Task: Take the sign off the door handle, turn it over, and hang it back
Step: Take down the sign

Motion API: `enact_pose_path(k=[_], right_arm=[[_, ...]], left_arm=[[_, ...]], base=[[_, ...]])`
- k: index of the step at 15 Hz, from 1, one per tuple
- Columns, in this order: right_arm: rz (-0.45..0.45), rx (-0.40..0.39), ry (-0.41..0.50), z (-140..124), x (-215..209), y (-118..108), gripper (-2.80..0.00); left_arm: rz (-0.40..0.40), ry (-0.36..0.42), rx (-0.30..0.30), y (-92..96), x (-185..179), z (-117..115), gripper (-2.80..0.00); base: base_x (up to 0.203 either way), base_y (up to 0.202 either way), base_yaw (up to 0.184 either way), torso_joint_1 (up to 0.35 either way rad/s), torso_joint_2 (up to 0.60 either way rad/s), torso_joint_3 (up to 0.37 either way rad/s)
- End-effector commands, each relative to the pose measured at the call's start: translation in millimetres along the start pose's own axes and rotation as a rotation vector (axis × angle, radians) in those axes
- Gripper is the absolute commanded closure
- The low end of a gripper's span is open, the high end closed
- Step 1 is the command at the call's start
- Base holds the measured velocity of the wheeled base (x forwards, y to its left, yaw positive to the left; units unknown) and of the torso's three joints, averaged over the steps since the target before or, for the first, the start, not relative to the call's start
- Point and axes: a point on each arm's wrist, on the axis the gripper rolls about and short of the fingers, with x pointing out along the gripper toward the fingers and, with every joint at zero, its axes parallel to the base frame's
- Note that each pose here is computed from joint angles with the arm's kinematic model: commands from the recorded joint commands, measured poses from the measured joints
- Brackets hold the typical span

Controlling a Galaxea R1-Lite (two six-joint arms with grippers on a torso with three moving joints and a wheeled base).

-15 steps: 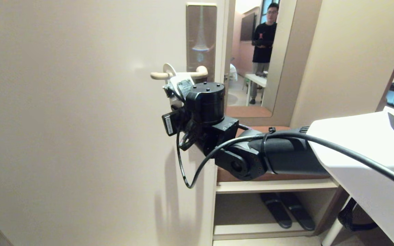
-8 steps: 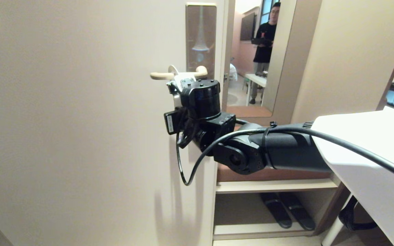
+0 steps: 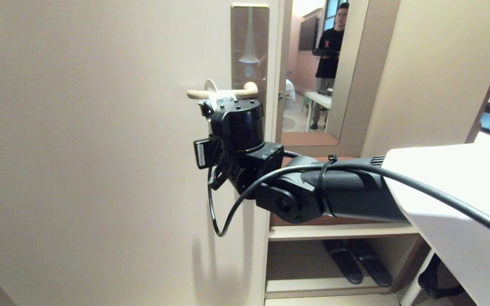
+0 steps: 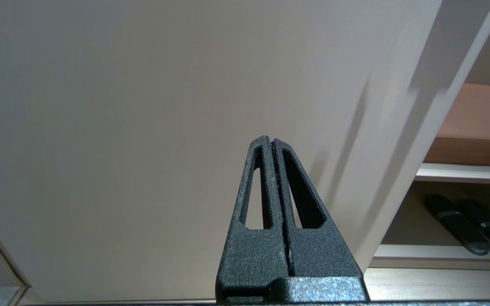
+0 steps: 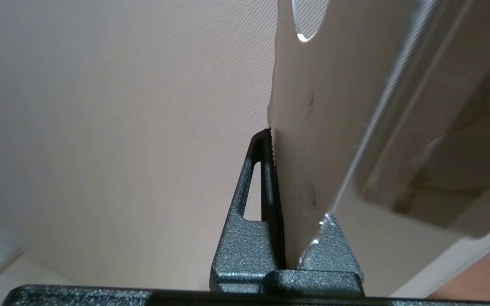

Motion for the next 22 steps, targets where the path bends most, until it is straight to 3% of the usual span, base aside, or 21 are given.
enact_pose_path(k=[1,10,22], right_arm=[[-0.001,0.032,0.018,-2.1,-1.8,5.1,0.0],[-0.003,0.093,-0.027,-2.3,3.9,14.8,0.0],[-0.103,0.06,0.021,-4.3,6.9,12.8,0.0]], left_arm=[[0.001,-0.001,-0.001,0.0,0.0,0.1,0.0],[0.001,-0.001,-0.001,0.0,0.0,0.1,0.0],[0.002,-0.001,-0.001,0.0,0.0,0.1,0.0]], base=[[0.0,0.0,0.0,0.0,0.0,0.0],[0.0,0.0,0.0,0.0,0.0,0.0],[0.0,0.0,0.0,0.0,0.0,0.0]])
